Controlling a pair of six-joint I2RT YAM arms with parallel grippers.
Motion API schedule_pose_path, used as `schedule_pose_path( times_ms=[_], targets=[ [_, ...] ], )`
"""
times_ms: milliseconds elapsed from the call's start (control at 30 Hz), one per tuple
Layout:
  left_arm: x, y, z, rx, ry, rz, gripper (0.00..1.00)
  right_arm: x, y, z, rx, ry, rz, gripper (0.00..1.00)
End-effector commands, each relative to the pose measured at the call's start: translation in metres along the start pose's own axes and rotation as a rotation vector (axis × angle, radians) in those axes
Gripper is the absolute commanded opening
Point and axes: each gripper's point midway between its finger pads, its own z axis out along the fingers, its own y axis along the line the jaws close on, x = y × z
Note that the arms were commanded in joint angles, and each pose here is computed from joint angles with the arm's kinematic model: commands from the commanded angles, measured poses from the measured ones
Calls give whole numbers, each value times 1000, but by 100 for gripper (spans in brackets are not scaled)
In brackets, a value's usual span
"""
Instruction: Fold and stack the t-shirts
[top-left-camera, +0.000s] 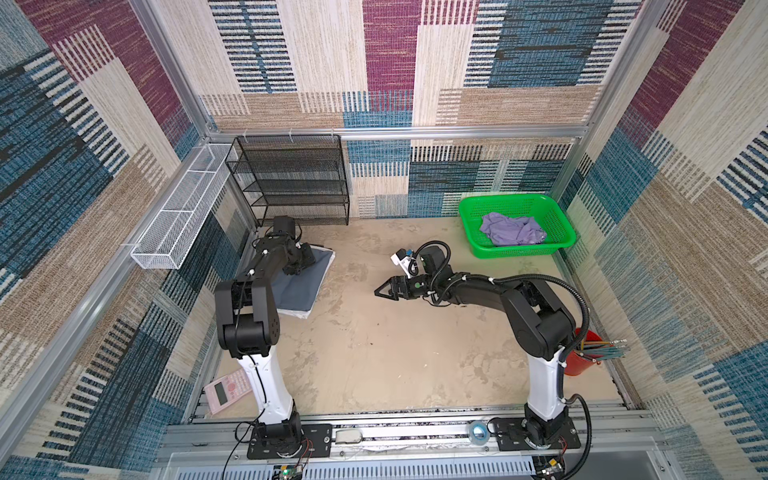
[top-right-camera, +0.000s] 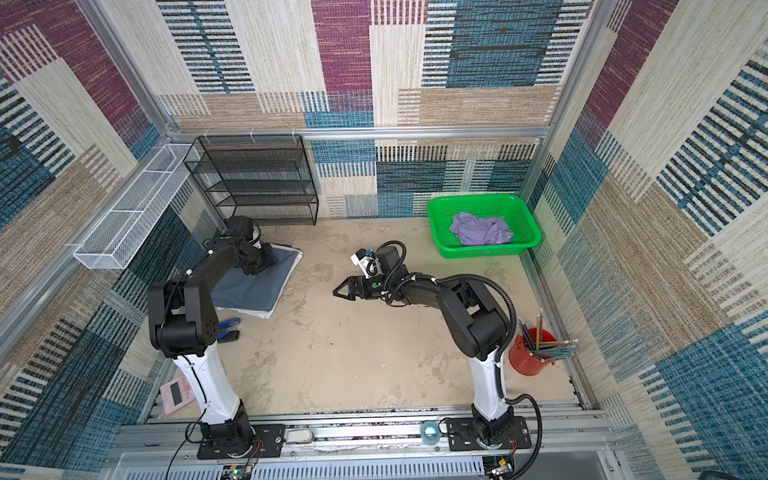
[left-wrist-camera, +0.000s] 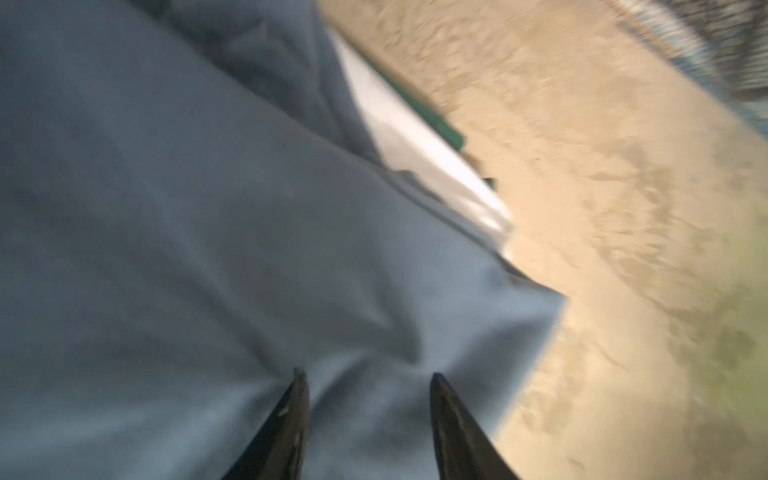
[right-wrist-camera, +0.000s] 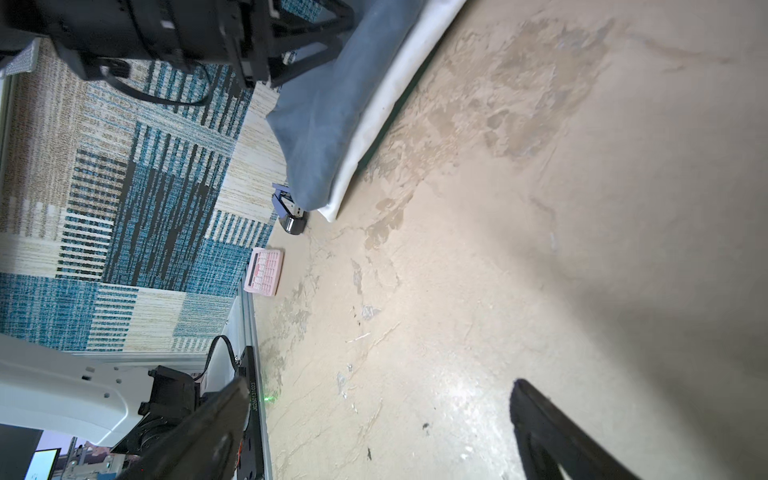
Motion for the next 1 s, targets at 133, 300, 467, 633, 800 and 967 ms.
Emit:
schedule_pose_path(
  times_ms=[133,300,467,633,800,967],
  targets=[
    [-12,20,-48,-127,-88,50,50,-7,10,-5,-22,-28,-28,99],
    [34,12,-99,7,-165,10,54,-10,8,-32,62,-100,-47,99],
    [84,51,-145,-88,-316,16,99,-10,-31,-104,288,-288,13,99],
    [103,90,-158,-240,-434,-121,98,-9,-64,-192,645,-514,-57,99],
    [97,116,-153,-389,-551,-79,98,-7,-56,-277,973,-763,-269,99],
    [98,109,-104,-336,-601,25,98,18,-60,-328,1178,-962,-440,99]
  ],
)
